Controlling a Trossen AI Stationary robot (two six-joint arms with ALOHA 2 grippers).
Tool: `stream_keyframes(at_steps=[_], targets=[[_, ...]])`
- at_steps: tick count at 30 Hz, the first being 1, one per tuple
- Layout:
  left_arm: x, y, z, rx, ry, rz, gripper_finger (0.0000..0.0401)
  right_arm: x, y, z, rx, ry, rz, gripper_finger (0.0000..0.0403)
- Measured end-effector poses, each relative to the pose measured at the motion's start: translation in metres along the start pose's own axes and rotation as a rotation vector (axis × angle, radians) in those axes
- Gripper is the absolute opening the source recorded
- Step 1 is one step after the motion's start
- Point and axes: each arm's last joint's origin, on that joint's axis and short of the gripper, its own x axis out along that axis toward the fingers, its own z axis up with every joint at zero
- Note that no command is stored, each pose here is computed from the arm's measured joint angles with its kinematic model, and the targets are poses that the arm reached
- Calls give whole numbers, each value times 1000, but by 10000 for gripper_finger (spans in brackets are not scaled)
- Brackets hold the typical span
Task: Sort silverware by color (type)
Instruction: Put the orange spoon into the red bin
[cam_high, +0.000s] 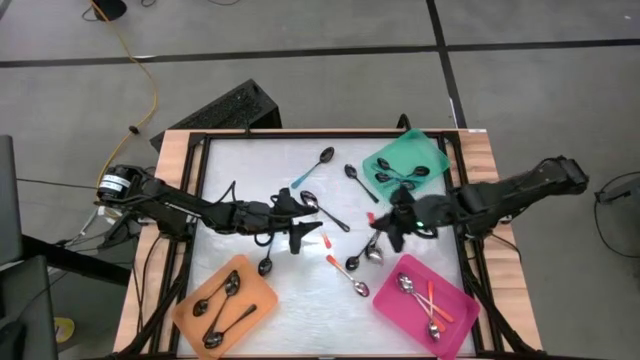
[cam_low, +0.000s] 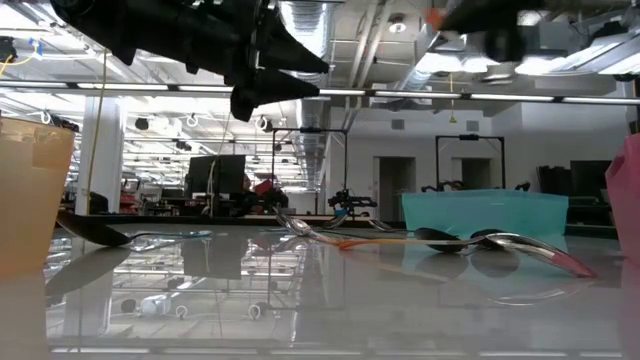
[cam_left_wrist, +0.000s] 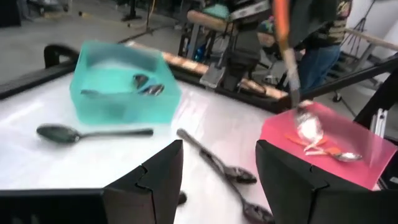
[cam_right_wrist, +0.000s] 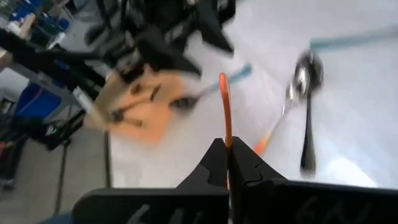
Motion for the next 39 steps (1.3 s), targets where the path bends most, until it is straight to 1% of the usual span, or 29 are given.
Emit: stream_keyframes(at_steps=[4, 9, 15, 18, 22, 27, 34, 39], targets=[[0, 1, -3, -17, 31, 12, 184, -26, 2, -20, 95, 138, -19, 1], [0, 2, -6, -10, 57, 21, 184, -52, 2, -53, 210, 339, -110, 1], [0, 2, -6, -8, 64, 24, 184, -66, 13, -90, 276, 497, -185, 2], [0, 3, -6, -7, 62, 30, 184, -64, 22, -108, 307, 538, -219, 2], [0, 3, -7, -5, 67, 36, 184, -57, 30, -132, 312, 570, -279, 2], [0, 5, -7, -1, 47, 96, 184, -42, 35, -155, 310, 679, -347, 3], [0, 6, -6, 0, 36, 128, 184, -23, 34, -169, 242, 795, -406, 3], [0, 6, -7, 1, 37, 131, 184, -10, 29, -171, 188, 817, -441, 3]])
